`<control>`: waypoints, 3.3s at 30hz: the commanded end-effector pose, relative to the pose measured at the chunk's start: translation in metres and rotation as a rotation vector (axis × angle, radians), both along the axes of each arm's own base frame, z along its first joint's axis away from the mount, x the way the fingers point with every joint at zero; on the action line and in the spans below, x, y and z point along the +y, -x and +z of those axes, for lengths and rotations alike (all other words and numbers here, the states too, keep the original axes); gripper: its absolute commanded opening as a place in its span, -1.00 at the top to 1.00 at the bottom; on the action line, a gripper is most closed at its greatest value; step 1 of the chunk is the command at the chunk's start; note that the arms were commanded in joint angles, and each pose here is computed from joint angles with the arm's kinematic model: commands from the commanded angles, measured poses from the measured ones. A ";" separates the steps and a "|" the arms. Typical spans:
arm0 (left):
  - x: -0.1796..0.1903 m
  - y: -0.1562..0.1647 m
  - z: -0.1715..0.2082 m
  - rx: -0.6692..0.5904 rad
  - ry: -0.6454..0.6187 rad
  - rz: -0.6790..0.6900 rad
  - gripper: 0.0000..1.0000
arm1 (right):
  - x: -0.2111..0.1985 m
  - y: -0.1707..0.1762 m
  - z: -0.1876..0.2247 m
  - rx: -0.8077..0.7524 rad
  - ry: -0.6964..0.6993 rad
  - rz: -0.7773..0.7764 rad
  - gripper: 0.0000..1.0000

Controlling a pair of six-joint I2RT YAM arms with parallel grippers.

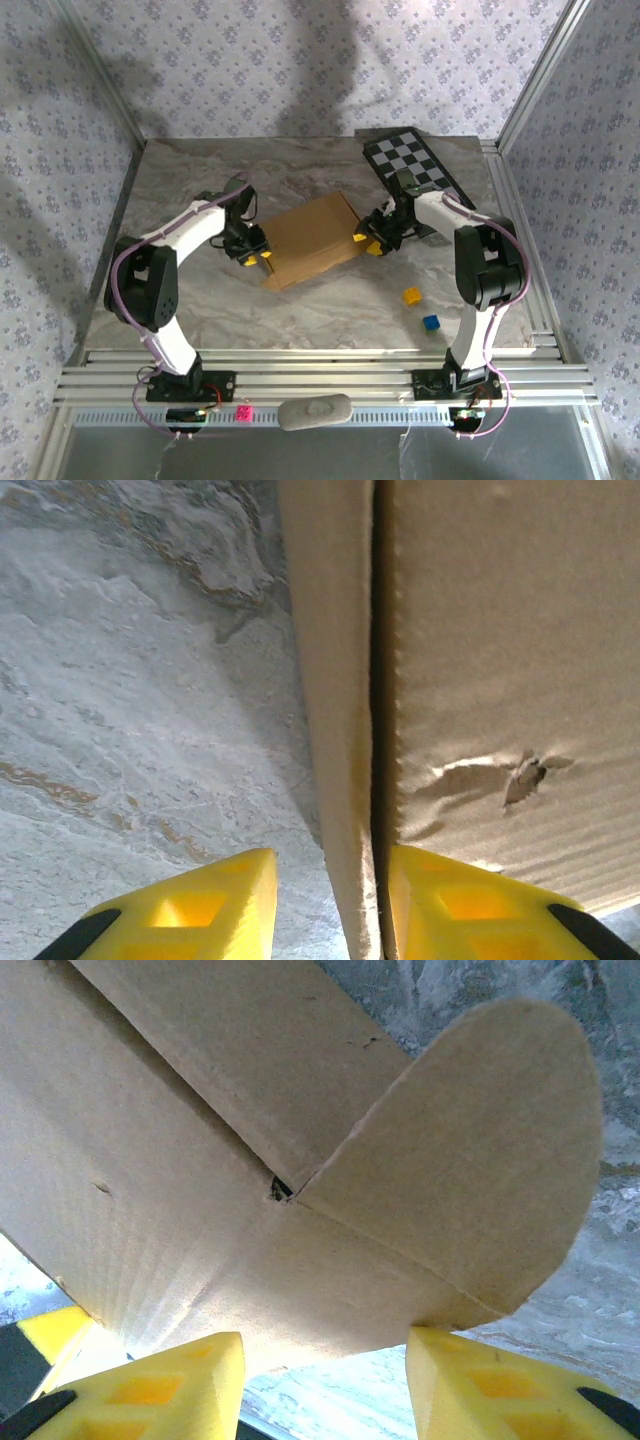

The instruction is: Fold the paper box

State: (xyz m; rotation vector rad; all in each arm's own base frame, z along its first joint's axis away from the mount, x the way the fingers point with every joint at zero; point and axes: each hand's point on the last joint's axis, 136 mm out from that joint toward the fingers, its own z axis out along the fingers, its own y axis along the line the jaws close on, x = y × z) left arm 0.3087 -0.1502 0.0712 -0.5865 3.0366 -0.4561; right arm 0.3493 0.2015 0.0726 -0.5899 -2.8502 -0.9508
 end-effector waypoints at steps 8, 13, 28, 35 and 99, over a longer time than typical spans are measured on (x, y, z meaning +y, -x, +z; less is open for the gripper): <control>0.001 -0.002 0.002 0.013 0.049 0.058 0.33 | -0.002 -0.005 0.000 0.006 0.013 -0.009 0.06; -0.002 -0.003 -0.005 0.026 0.055 0.061 0.33 | -0.002 -0.004 -0.001 0.010 0.012 -0.008 0.06; 0.007 0.017 -0.039 0.100 0.004 0.063 0.42 | -0.002 -0.005 0.000 0.008 0.010 -0.007 0.06; 0.003 0.010 -0.046 0.112 0.000 0.079 1.00 | -0.002 -0.006 0.008 -0.018 0.002 -0.011 0.06; -0.046 0.030 0.078 0.373 0.579 0.057 1.00 | 0.000 -0.056 0.120 0.034 -0.449 -0.014 -0.27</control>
